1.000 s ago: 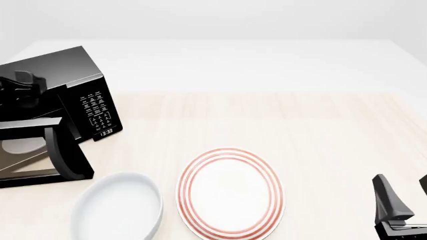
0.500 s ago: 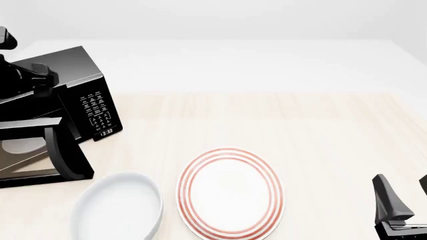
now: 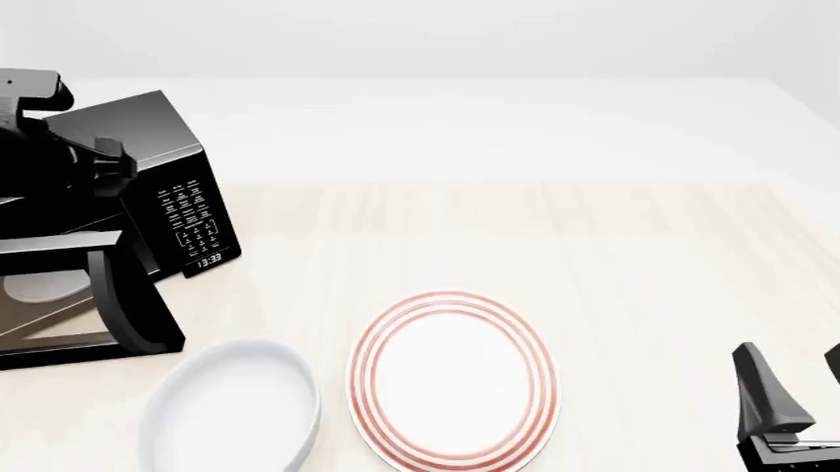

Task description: Open the microwave.

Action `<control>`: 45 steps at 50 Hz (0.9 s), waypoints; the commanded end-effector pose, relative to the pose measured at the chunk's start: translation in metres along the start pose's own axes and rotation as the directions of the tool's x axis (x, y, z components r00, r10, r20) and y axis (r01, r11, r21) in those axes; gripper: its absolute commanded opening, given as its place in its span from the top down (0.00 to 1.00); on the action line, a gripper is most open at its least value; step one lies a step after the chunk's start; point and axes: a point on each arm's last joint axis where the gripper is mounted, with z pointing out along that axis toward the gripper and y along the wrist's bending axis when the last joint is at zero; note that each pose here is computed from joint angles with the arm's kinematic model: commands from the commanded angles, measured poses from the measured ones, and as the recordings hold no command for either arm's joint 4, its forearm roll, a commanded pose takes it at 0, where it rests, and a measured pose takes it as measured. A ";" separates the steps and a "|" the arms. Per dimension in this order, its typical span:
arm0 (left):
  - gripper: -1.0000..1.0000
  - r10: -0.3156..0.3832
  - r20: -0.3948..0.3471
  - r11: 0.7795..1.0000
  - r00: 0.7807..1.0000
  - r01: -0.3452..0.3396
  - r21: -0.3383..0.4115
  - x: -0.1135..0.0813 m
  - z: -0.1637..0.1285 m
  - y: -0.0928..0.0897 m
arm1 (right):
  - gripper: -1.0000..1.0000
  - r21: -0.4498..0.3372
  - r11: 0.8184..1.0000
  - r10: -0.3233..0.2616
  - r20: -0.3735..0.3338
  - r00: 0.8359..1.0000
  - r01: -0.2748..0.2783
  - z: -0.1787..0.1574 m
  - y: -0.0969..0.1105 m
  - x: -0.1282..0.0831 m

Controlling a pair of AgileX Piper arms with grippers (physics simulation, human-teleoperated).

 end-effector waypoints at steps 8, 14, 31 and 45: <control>0.00 -0.024 -0.037 1.000 0.999 0.023 -0.022 0.006 0.018 0.009 | 0.00 0.000 1.000 0.000 0.000 1.000 0.000 0.000 0.000 0.000; 0.00 -0.032 -0.045 0.999 0.999 0.030 -0.027 0.011 0.025 0.011 | 0.00 0.000 1.000 0.000 0.000 1.000 0.000 0.000 0.000 0.000; 0.00 -0.065 -0.079 0.996 0.995 0.060 -0.060 0.028 0.042 0.022 | 0.00 0.000 1.000 0.000 0.000 1.000 0.000 0.000 0.000 0.000; 0.00 -0.076 -0.089 0.994 0.993 0.069 -0.080 0.031 0.050 0.031 | 0.00 0.000 1.000 0.000 0.000 1.000 0.000 0.000 0.000 0.000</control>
